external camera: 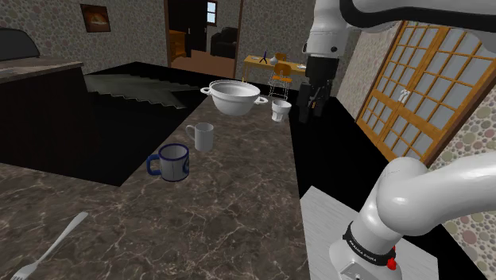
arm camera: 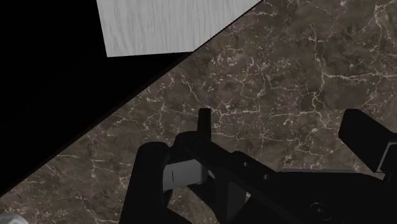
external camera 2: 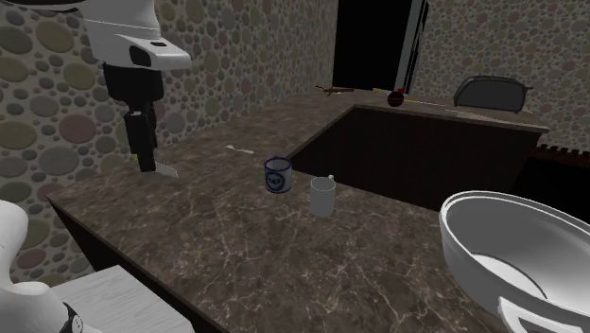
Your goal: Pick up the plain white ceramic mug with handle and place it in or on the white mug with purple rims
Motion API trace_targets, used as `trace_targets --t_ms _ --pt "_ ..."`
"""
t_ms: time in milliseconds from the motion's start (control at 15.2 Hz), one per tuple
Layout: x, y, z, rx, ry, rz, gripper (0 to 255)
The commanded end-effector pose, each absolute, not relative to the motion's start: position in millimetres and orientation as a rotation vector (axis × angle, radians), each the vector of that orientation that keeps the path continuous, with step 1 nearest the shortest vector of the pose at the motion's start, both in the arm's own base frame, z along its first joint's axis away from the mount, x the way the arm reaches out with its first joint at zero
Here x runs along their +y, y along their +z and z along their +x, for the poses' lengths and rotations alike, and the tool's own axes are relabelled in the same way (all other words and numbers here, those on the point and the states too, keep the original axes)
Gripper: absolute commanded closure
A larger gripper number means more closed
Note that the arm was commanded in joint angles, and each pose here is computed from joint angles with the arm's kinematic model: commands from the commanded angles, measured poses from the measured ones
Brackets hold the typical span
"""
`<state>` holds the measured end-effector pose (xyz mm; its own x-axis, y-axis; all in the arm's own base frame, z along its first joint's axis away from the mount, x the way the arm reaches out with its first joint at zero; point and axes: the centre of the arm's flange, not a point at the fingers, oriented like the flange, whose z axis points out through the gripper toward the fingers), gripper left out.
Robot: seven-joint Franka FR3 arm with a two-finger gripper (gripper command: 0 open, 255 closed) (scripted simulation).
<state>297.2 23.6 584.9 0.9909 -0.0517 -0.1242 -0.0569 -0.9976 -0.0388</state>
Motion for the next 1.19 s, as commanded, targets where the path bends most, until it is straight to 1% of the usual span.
trace_targets --t_ms 0,1122 --pt "24 585 297 0.084 0.191 -3.092 0" --pt "17 493 497 0.029 0.149 -3.111 0"
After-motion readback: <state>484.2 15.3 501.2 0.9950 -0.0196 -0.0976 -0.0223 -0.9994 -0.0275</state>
